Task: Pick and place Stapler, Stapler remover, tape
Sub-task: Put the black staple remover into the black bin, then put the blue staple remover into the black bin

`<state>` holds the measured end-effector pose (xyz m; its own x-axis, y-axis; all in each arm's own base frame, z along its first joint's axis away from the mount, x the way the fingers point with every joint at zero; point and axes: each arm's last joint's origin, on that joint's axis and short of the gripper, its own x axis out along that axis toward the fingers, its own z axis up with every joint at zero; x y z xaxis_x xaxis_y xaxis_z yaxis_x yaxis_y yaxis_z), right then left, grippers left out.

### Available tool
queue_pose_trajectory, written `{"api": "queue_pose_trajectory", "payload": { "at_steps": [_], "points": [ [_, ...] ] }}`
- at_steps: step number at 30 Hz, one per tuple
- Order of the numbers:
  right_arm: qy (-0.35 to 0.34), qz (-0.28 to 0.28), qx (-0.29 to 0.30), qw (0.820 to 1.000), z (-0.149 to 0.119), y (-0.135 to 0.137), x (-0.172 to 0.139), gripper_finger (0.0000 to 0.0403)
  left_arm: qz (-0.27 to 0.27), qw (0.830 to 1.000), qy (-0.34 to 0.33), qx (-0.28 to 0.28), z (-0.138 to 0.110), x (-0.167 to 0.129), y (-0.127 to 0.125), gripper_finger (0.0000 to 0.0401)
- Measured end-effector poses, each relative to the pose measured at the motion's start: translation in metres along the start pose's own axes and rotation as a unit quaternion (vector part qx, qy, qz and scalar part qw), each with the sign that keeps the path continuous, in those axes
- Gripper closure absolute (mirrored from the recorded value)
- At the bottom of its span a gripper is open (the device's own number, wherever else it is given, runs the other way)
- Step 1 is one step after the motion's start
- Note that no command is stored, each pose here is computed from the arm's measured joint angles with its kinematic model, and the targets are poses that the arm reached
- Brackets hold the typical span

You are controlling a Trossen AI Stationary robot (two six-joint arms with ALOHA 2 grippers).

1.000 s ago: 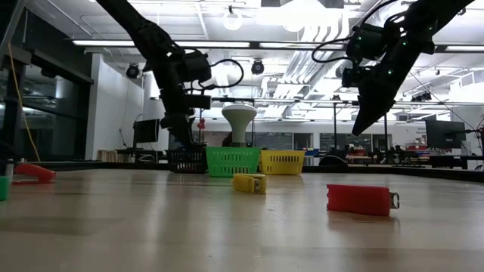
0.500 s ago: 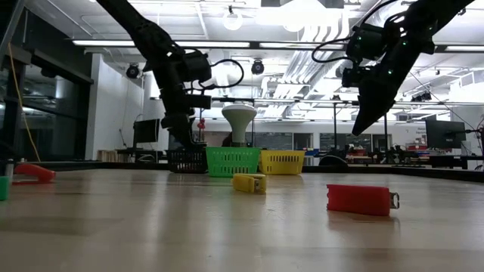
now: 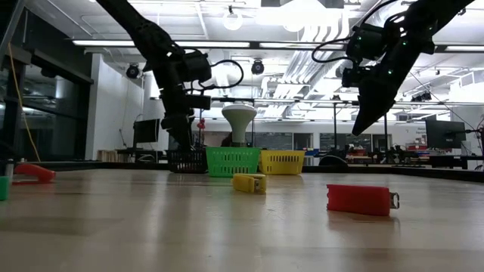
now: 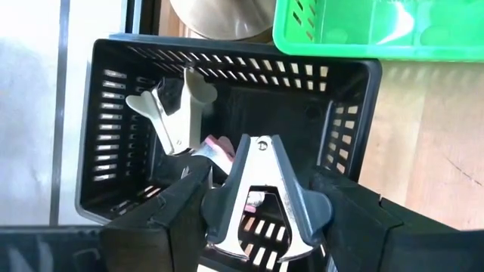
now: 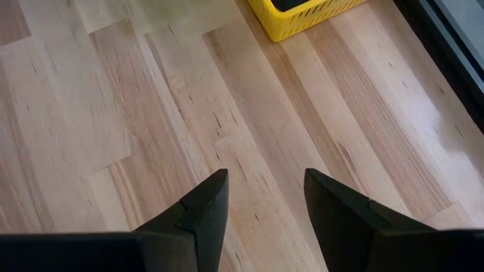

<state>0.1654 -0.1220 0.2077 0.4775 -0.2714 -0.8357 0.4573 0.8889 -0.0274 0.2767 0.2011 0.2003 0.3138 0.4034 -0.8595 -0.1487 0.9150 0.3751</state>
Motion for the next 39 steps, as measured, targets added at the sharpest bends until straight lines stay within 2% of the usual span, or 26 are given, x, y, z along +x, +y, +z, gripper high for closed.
{"api": "queue_pose_trajectory", "payload": {
  "at_steps": [11, 22, 27, 33, 39],
  "points": [
    [0.000, 0.000, 0.000, 1.000, 0.000, 0.000, 0.000, 0.0238, 0.005, 1.000, -0.008, 0.002, 0.002, 0.000, 0.001, 0.0182],
    [0.000, 0.000, 0.000, 1.000, 0.000, 0.000, 0.000, 0.0238, 0.011, 1.000, -0.020, 0.011, 0.004, 0.000, 0.002, 0.0105],
    [0.002, 0.001, 0.000, 1.000, 0.000, 0.000, 0.000, 0.0238, 0.016, 0.999, -0.024, 0.013, 0.016, -0.014, 0.012, 0.0090],
    [0.017, 0.003, 0.001, 1.000, -0.003, 0.001, 0.000, 0.0238, -0.020, 0.999, 0.032, 0.024, 0.020, -0.038, 0.019, 0.0089],
    [0.020, 0.004, 0.001, 1.000, -0.004, 0.001, 0.000, 0.0238, -0.067, 0.992, 0.101, 0.034, 0.004, -0.052, 0.012, 0.0089]
  ]
}}
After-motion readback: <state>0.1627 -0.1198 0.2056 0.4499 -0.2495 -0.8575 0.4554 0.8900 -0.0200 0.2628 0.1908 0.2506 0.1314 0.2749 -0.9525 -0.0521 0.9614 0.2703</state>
